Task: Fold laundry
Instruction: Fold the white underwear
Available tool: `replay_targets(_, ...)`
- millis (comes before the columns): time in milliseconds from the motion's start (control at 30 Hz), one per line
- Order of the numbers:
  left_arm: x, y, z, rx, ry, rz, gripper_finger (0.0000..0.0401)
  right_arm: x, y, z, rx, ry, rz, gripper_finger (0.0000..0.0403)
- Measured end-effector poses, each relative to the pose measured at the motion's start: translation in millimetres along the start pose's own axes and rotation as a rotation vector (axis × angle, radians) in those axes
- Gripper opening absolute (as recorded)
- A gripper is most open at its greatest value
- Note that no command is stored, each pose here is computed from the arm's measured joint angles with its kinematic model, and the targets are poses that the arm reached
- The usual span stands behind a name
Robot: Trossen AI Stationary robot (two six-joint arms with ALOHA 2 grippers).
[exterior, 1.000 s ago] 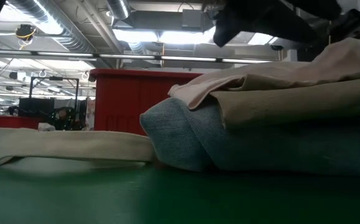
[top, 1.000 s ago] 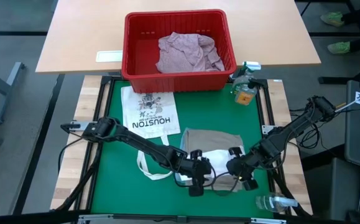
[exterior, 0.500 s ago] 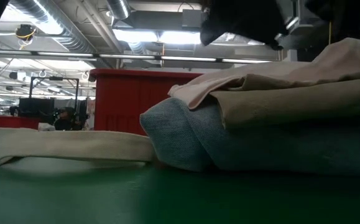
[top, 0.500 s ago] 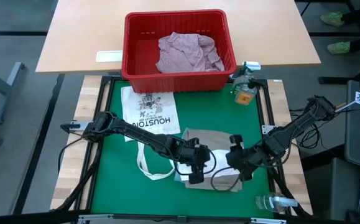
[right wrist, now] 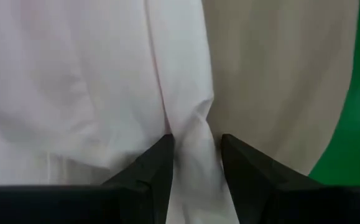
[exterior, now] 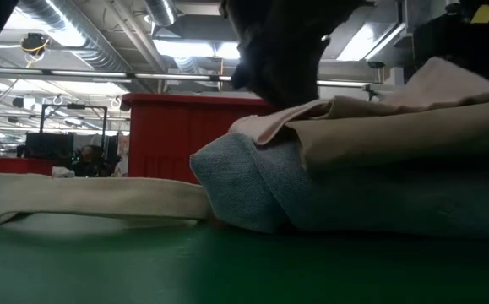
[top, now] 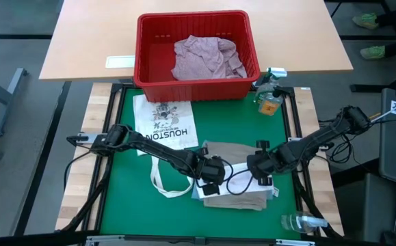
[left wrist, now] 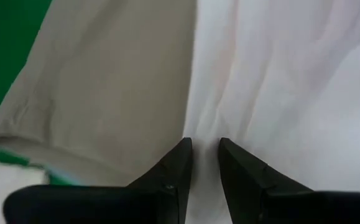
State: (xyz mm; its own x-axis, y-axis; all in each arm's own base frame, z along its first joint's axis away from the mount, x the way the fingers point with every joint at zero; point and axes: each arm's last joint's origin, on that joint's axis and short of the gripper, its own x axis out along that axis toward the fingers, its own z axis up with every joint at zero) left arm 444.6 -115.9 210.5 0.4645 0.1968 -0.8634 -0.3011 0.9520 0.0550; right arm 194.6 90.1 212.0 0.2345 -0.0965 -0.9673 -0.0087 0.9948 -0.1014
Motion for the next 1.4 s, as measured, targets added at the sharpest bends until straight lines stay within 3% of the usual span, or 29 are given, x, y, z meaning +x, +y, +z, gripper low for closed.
replay_targets(267, -14, 7, 1, 0.01, -0.026, 0.077, 0.0068, -10, -1, 4, 0.003, -0.002, 0.003, 0.0135)
replay_targets(567, -28, 1, 11, -0.05, -0.129, 0.01, 0.0055, -42, 3, 25, 0.023, -0.106, 0.087, 0.0135)
replay_targets(867, -36, -15, 30, -0.131, -0.344, -0.116, 0.0055, -41, 30, 36, -0.022, -0.236, 0.19, 0.0135)
replay_targets(1033, -23, -22, 34, -0.155, -0.401, -0.146, 0.0055, -31, 48, 34, -0.054, -0.205, 0.182, 0.0135)
replay_targets(1400, 12, -50, 15, -0.102, -0.342, -0.209, 0.0055, -10, 73, 30, -0.118, -0.13, 0.164, 0.0135)
